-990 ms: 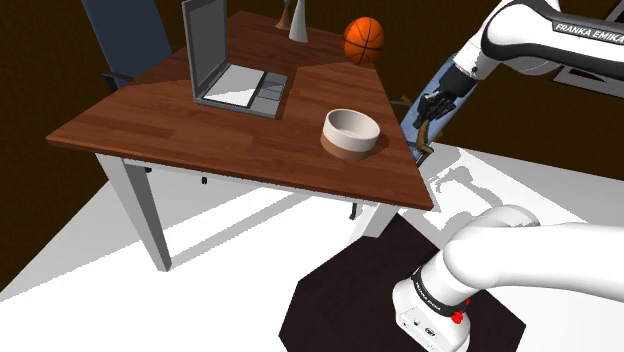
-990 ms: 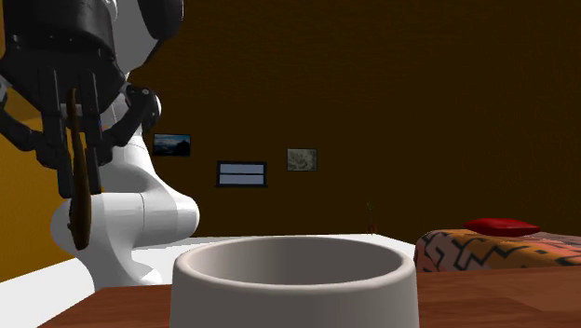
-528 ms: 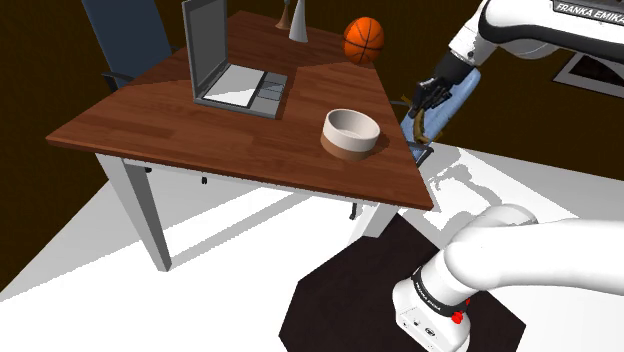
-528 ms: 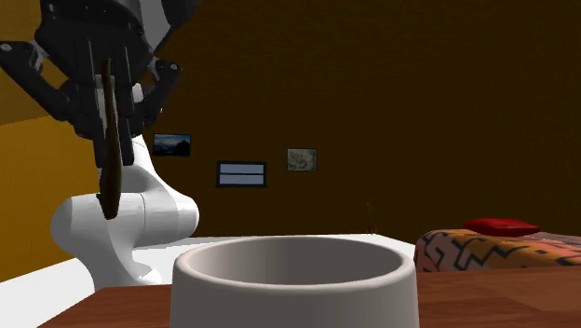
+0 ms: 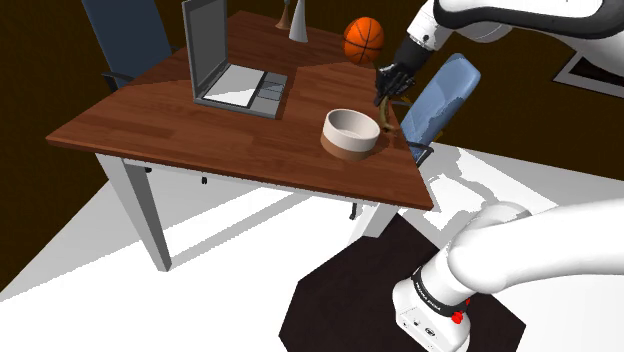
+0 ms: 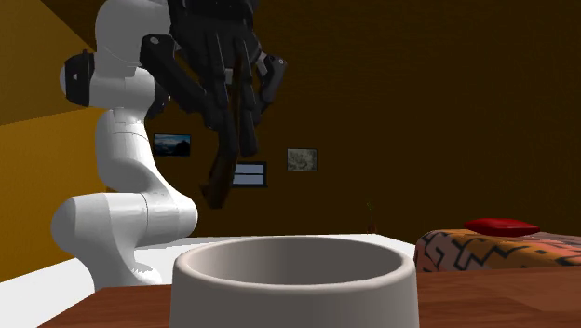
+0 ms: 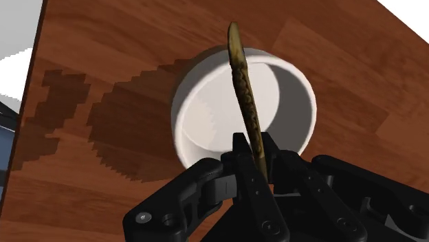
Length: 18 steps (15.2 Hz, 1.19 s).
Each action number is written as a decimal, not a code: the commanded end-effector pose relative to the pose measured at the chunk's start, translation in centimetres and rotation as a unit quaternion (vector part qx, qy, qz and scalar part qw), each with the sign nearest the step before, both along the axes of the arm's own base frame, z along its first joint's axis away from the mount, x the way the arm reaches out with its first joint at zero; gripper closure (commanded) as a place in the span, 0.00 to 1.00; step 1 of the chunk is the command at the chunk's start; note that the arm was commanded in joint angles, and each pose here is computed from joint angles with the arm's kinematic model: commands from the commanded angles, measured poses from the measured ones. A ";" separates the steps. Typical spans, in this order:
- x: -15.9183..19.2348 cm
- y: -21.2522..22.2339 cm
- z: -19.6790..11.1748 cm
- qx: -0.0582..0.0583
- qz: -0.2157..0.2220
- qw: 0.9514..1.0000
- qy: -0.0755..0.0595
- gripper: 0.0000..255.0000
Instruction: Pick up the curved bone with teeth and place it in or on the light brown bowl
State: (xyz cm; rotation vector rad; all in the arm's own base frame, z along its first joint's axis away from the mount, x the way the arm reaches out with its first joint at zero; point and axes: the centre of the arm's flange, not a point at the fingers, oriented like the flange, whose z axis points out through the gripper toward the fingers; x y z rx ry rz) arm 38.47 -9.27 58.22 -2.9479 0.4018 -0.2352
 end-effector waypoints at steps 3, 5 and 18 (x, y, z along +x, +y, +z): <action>4.0 3.2 0.2 0.000 0.000 1.000 0.000 1.00; 4.1 3.3 -0.4 0.000 0.000 1.000 0.000 1.00; 4.1 3.3 -7.6 0.000 0.000 1.000 0.000 1.00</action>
